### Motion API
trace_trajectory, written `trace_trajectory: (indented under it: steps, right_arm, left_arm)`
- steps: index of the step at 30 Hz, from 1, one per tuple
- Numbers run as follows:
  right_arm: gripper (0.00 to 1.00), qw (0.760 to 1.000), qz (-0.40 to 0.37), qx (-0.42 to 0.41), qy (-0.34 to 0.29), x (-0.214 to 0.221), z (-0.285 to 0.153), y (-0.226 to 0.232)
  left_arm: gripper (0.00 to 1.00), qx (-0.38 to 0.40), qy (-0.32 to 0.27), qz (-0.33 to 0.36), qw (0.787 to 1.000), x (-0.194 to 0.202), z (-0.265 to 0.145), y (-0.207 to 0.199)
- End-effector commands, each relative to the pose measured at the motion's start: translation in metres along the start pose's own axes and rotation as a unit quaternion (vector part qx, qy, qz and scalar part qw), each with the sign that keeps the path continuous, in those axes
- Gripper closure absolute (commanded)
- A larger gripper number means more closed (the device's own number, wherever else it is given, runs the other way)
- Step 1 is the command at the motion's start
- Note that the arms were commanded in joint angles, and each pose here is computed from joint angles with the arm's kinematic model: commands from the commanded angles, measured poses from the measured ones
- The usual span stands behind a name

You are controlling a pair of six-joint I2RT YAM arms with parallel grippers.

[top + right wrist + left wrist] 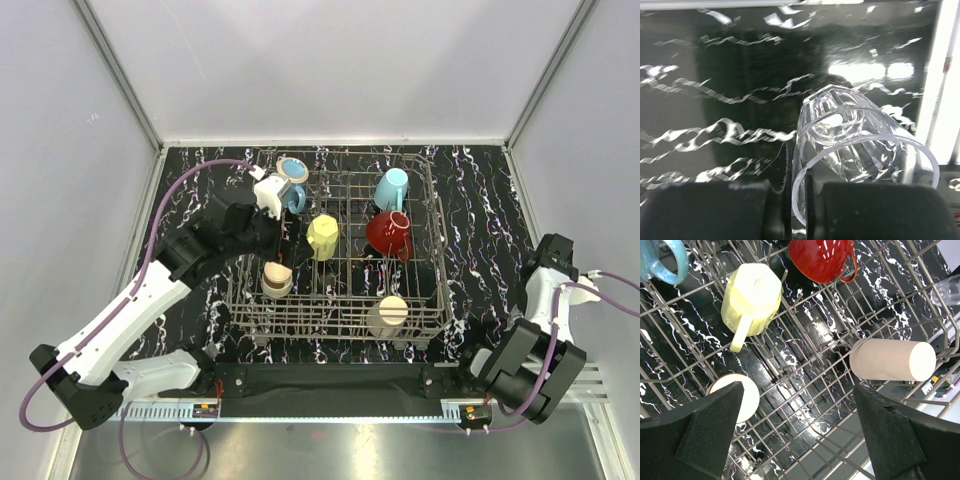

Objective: Load the cups into the dish rack

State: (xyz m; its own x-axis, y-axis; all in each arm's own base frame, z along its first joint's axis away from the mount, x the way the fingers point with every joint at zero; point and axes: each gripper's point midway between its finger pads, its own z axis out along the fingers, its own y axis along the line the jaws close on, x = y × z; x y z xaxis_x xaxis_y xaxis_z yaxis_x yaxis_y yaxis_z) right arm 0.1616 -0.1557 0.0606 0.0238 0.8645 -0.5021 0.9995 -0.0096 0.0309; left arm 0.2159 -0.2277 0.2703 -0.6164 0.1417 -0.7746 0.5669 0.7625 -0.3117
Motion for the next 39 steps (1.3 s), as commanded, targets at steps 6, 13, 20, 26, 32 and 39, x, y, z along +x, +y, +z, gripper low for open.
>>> trace_trajectory:
  steps: [6, 13, 20, 26, 32, 39]
  right_arm:
    - [1.0, 0.979, 0.036, -0.199, -0.027, -0.054, -0.091, 0.069]
    - [1.0, 0.863, -0.082, -0.495, 0.06, -0.027, -0.238, 0.144]
    - [1.0, 0.676, -0.166, -0.713, 0.085, -0.001, -0.402, 0.142]
    - [1.0, 0.504, -0.227, -0.811, 0.192, 0.029, -0.486, 0.11]
    - [1.0, 0.39, -0.307, -0.821, 0.281, 0.087, -0.523, 0.07]
    - [1.0, 0.299, -0.326, -0.837, 0.322, 0.121, -0.555, 0.035]
  left_arm:
    - [0.01, 0.045, -0.026, -0.019, 0.998, -0.024, 0.002, -0.021]
    - [0.01, 0.065, -0.044, -0.041, 0.996, -0.038, 0.004, -0.031]
    - [0.01, 0.122, -0.077, -0.057, 0.988, -0.059, -0.005, -0.055]
    - [0.01, 0.227, -0.135, -0.069, 0.962, -0.072, -0.027, -0.087]
    - [0.01, 0.276, -0.192, -0.057, 0.94, -0.092, -0.054, -0.105]
    - [0.01, 0.334, -0.223, -0.042, 0.915, -0.101, -0.073, -0.123]
